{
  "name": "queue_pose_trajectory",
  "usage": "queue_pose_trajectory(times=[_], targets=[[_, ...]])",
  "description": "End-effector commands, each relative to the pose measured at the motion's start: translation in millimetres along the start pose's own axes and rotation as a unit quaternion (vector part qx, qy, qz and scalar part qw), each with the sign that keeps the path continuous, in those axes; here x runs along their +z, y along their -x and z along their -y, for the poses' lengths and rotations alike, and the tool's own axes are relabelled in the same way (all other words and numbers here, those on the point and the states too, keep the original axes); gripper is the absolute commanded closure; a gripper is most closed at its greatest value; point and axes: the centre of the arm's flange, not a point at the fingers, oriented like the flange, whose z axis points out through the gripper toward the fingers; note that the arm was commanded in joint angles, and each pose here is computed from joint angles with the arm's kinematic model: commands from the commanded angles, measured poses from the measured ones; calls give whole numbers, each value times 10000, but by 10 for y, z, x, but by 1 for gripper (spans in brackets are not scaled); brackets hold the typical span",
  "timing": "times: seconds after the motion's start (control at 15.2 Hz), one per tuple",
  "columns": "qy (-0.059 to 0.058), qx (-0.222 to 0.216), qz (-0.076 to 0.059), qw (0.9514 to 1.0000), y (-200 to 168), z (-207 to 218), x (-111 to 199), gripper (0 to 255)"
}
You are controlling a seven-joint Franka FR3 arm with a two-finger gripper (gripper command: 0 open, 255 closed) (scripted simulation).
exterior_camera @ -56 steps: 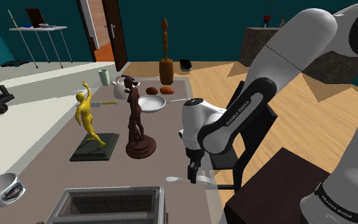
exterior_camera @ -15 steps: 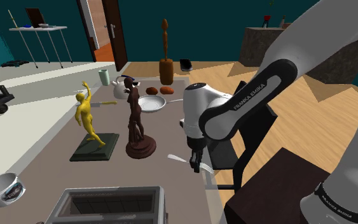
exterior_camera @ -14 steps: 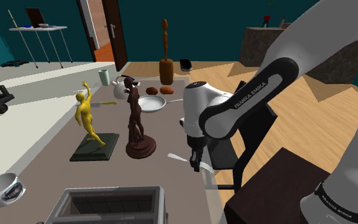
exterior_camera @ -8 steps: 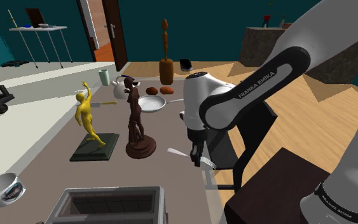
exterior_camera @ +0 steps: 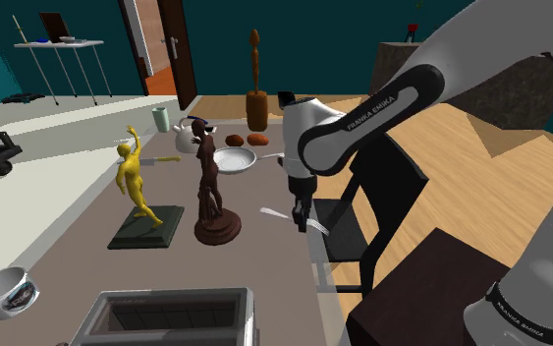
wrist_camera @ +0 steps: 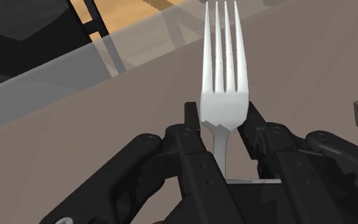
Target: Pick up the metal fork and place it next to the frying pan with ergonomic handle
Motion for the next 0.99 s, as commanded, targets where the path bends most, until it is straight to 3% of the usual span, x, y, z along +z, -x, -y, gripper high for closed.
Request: queue_pose_trajectory(times=[0.0,0.92], targets=[[3,-4,0,10000,-83,-240,-60,255],[3,-4,0,10000,-651,-1981,-306,255]])
